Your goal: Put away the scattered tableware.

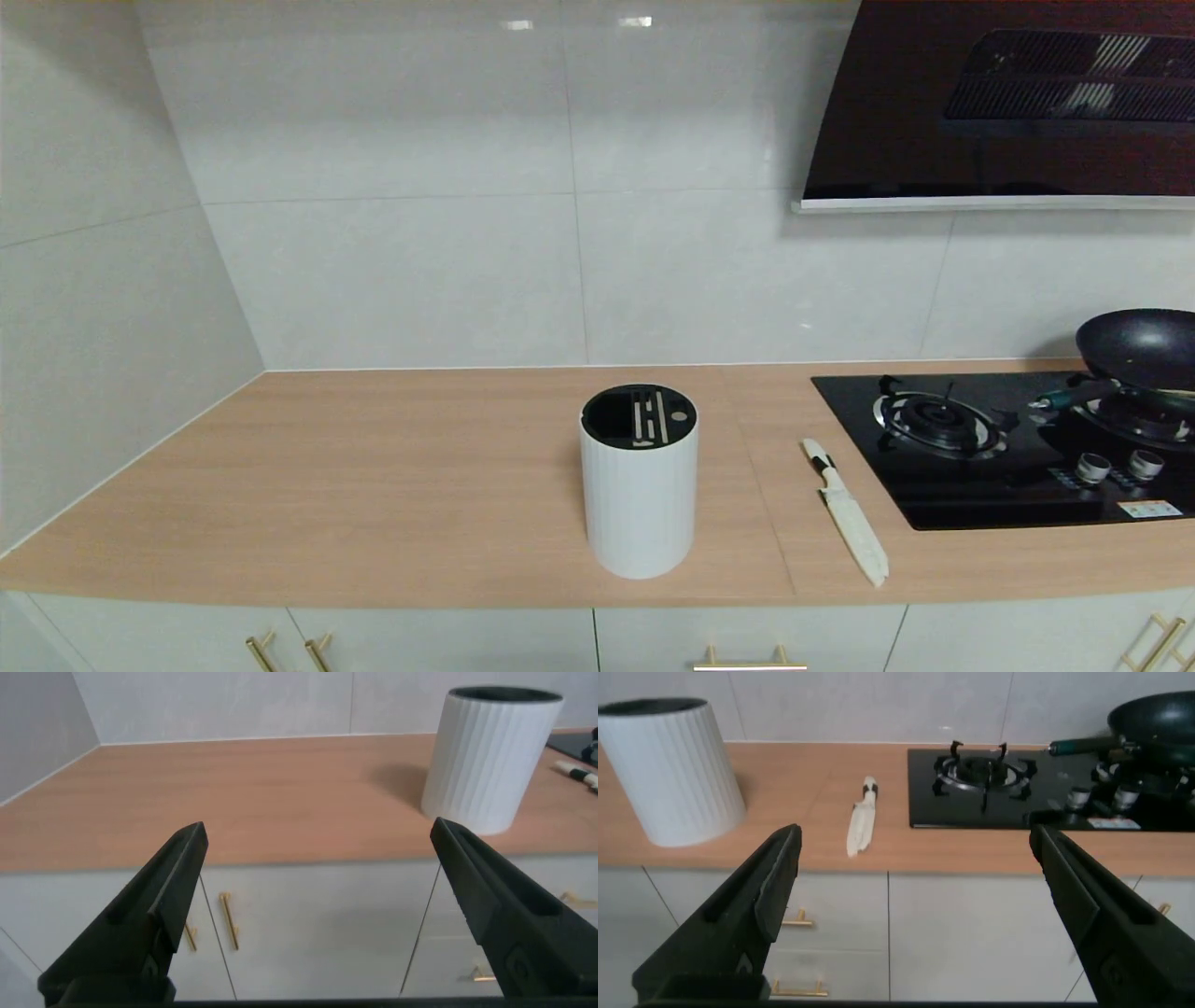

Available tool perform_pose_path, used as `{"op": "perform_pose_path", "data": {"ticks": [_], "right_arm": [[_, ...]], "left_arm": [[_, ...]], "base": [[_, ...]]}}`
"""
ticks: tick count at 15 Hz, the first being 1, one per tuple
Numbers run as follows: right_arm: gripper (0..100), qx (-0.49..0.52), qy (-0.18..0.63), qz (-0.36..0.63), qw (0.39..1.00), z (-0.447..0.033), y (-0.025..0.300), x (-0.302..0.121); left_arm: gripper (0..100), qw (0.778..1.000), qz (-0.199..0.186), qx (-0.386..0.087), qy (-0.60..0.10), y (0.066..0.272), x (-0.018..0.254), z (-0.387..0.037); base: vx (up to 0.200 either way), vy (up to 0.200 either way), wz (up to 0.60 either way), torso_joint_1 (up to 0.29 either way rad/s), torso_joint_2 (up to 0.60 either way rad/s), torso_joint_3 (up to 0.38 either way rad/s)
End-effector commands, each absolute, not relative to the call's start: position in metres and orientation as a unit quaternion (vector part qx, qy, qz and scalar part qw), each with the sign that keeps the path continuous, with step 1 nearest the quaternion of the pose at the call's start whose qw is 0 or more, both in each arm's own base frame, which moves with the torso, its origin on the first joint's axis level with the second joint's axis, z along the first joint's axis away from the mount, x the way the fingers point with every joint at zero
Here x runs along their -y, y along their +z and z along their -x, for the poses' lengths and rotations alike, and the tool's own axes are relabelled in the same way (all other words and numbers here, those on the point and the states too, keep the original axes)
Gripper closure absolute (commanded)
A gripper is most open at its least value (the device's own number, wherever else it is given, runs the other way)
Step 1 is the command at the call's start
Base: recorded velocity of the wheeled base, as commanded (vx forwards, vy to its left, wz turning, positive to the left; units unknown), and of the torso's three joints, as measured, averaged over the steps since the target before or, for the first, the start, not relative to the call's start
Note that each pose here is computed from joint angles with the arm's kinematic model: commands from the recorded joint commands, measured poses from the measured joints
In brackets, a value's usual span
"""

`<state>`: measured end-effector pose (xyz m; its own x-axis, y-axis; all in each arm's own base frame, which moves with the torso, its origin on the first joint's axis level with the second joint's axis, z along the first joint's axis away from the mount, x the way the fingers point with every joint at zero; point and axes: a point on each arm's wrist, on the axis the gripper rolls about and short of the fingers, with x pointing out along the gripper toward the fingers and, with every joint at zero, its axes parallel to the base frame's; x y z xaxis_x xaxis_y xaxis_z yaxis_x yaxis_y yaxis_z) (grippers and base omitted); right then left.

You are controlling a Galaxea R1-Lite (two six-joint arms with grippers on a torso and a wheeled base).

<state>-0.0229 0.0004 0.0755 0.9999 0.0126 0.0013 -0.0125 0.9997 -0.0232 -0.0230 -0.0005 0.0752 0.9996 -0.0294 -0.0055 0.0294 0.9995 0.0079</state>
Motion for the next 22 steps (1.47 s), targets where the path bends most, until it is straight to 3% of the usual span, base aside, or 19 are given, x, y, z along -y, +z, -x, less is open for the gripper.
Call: {"op": "perform_pose_path", "data": {"ticks": [1,11,13,15,20,22], "right_arm": [[0,0.000,0.006,0.012,1.000,0.023,0.075,0.000],[0,0.005,0.004,0.017,1.000,0.023,0.077,0.000],[0,0.081,0.010,0.004,0.997,0.033,0.115,0.000],[0,0.044,0.032,0.003,0.999,0.025,0.130,0.000],[0,-0.114,0.090,-0.014,0.989,-0.082,0.211,-0.009],[0,-0.164,0.101,-0.019,0.981,-0.136,0.211,-0.017]], "left_arm": [[0,1.000,-0.004,-0.003,-0.015,0.075,0.001,0.023],[0,1.000,-0.004,-0.003,-0.015,0.075,0.001,0.023],[0,1.000,-0.004,-0.003,-0.015,0.075,0.001,0.023],[0,1.000,-0.004,-0.003,-0.015,0.075,0.001,0.023],[0,1.000,-0.005,-0.003,-0.015,0.075,0.001,0.023],[0,1.000,-0.004,-0.003,-0.015,0.075,0.001,0.023]], "base": [[0.000,0.000,0.00,0.193,-0.40,-0.203],[0.000,0.000,0.00,0.033,-0.07,-0.037],[0.000,0.000,0.00,0.000,0.00,0.000],[0.000,0.000,0.00,0.000,0.00,0.000],[0.000,0.000,0.00,0.000,0.00,0.000],[0.000,0.000,0.00,0.000,0.00,0.000]]}}
